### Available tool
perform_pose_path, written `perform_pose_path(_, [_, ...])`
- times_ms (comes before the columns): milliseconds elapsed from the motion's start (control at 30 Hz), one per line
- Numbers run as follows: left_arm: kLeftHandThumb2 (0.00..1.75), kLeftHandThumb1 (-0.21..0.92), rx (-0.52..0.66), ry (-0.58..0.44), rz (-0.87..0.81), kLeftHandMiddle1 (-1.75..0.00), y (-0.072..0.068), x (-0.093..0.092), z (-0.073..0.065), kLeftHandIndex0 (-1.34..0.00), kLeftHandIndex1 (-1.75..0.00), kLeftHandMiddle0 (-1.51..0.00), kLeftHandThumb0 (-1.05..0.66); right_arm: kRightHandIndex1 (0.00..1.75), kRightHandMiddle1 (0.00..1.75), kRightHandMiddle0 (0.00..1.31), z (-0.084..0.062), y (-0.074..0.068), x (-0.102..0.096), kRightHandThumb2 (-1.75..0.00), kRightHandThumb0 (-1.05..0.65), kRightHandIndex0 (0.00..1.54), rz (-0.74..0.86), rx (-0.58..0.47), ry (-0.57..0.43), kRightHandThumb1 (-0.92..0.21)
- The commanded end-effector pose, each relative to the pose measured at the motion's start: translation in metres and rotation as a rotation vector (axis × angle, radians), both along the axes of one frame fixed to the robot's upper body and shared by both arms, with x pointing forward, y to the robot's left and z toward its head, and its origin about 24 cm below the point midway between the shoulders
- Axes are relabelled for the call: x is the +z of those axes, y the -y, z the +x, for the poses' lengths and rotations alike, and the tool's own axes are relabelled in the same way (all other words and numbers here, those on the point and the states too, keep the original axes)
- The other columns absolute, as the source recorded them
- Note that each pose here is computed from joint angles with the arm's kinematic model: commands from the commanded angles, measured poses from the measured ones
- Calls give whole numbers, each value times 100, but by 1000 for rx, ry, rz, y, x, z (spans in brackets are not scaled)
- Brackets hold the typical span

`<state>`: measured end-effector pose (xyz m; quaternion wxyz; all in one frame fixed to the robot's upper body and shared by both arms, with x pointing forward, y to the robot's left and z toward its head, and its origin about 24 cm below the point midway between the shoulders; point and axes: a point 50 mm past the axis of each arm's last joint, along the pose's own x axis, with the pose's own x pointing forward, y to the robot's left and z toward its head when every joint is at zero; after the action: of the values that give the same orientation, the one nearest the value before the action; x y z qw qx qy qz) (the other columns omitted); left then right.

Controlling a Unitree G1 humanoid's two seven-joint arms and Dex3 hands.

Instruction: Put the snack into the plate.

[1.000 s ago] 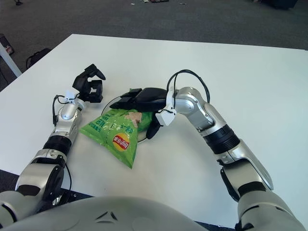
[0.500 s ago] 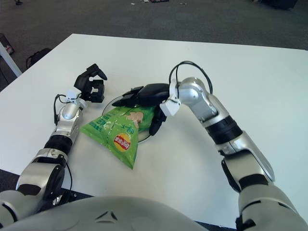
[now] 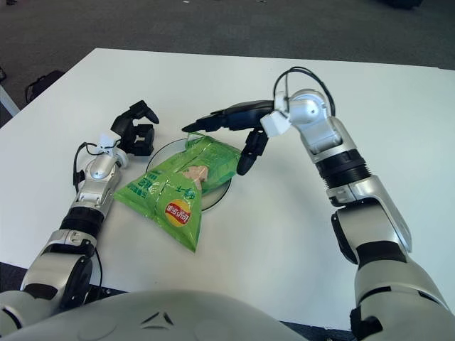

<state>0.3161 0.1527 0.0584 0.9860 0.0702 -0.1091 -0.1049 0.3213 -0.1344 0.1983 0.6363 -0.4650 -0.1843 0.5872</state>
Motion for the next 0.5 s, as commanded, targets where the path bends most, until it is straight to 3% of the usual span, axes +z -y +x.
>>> perform_pose_path(0, [117,43,18,-205,-51,-175,2,-52,-31,-52,-175,-118,-44,0,1,0,7,21,21,-29,-91,0,79,-43,-48,-71])
perform_pose_path(100, [118,42,21,-205,-36,-175,0,-52,-30,-52,-175,-117,-44,0,10,0,9,41,20,-53,-90,0,164,-116,-125,-56])
perform_pose_path(167, [118,42,21,-204,-32,-175,0,-51,-30,-53,-175,-116,-44,0,15,0,8,49,20,-60,-90,0,189,-138,-138,-52])
perform_pose_path(367, [119,42,22,-213,-28,-175,-2,-51,-30,-53,-175,-116,-45,0,18,0,5,55,23,-66,-91,0,242,-160,-169,-50])
perform_pose_path(467, [119,42,23,-220,-27,-175,-3,-52,-29,-53,-175,-116,-45,0,19,0,6,72,23,-68,-90,0,262,-239,-223,-48])
